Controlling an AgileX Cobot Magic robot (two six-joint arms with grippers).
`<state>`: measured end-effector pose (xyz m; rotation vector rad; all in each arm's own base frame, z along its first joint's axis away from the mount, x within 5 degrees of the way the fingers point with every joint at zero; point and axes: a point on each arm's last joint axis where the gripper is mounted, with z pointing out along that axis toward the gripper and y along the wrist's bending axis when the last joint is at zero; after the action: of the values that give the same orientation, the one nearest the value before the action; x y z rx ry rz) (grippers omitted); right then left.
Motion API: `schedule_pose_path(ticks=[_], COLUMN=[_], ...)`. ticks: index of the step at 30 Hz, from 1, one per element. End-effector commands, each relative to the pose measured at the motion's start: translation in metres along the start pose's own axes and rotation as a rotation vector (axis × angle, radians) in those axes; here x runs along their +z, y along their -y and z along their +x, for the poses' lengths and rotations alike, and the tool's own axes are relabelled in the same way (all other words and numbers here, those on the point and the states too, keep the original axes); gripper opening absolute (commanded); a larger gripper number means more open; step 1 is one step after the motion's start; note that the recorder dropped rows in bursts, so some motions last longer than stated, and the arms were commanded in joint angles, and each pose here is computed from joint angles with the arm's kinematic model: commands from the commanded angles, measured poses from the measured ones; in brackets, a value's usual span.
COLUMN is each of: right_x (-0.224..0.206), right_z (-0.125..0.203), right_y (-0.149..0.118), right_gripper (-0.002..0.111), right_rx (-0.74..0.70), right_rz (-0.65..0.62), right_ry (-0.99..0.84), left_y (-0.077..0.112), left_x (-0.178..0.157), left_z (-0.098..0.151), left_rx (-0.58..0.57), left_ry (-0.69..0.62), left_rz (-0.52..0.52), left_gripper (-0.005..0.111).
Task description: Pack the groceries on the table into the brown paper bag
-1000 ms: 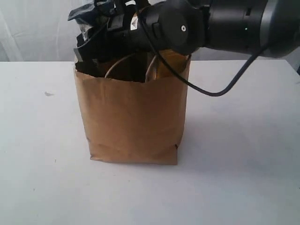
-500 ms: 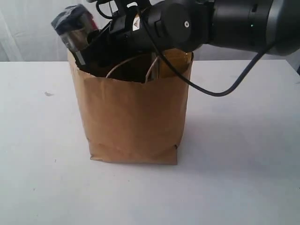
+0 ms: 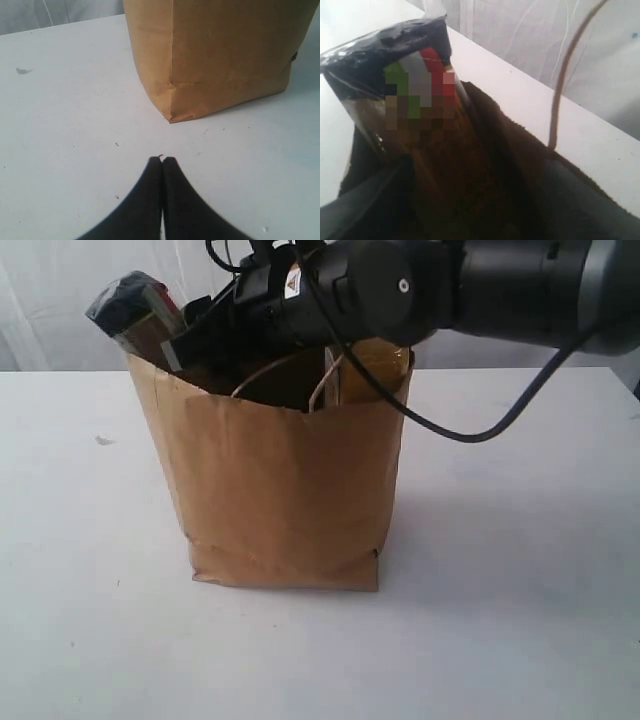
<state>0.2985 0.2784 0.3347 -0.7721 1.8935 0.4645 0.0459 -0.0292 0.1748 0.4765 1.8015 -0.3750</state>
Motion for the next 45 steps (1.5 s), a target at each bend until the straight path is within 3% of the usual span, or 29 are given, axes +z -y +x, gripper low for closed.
schedule_pose_path(ticks=[1,17,24,30,45], right_x=[-0.01,-0.037,-0.051,-0.074,-0.149], right_z=[-0.008,-0.034,-0.046,-0.059,-0.059], right_y=[0.001,0.001,0.002,0.002,0.001], right_gripper=[0.066,0.066,0.054,0.053,0.052], right_rx=[-0.011,-0.012,-0.012,-0.039,-0.035], right_rz=[0.003,0.01,0.013,0.021,0.015], right_ry=[0.049,0.225,0.31,0.377,0.288], left_y=[0.0,0.0,0.0,0.0,0.0], left_x=[0.0,0.0,0.0,0.0,0.0], left_z=[0.001,0.001,0.001,0.001,0.001], left_rx=[-0.003,-0.003,-0.003,-0.003,-0.003], left_ry=[0.003,0.003,0.003,0.003,0.003], left_rz=[-0.001,-0.001,-0.001,-0.001,-0.001], left_gripper=[0.0,0.0,0.0,0.0,0.0])
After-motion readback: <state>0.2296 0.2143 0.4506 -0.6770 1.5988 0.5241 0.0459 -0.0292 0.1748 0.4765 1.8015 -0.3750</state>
